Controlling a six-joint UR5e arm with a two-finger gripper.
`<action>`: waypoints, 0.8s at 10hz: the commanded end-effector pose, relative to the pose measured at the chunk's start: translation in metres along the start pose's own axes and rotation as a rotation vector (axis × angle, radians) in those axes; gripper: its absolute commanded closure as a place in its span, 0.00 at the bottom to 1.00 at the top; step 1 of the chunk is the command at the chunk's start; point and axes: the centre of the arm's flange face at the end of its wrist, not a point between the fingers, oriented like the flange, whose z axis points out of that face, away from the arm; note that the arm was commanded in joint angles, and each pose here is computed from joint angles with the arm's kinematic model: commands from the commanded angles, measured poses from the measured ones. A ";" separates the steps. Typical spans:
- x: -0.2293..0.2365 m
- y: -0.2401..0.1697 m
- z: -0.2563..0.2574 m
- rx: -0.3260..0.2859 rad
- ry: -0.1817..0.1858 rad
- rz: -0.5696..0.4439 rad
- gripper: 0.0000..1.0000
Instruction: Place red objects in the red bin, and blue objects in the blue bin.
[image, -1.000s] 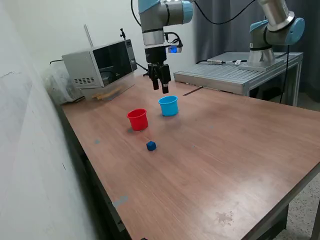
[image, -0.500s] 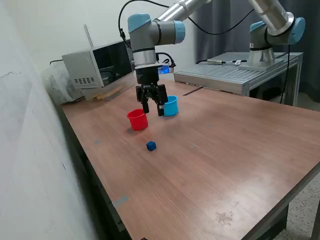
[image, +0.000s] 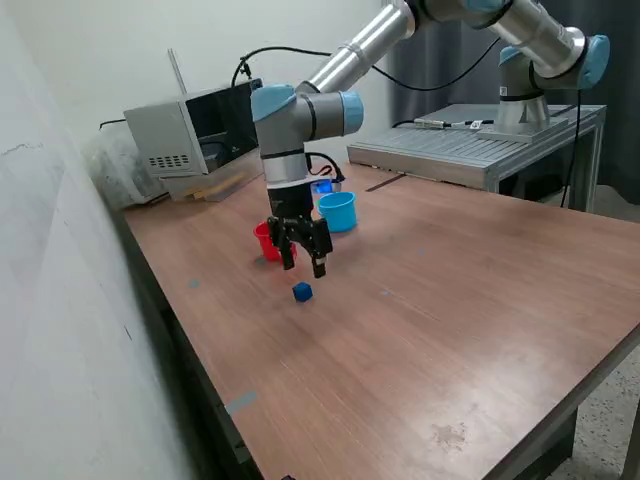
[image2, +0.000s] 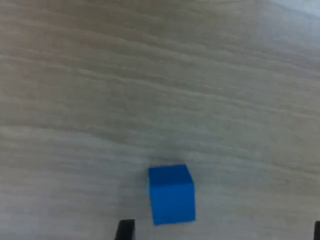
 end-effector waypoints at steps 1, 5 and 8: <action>-0.003 0.003 0.012 -0.002 -0.003 -0.004 0.00; -0.005 0.003 0.019 0.003 -0.008 -0.003 0.00; -0.006 0.000 0.031 0.016 -0.010 -0.001 0.00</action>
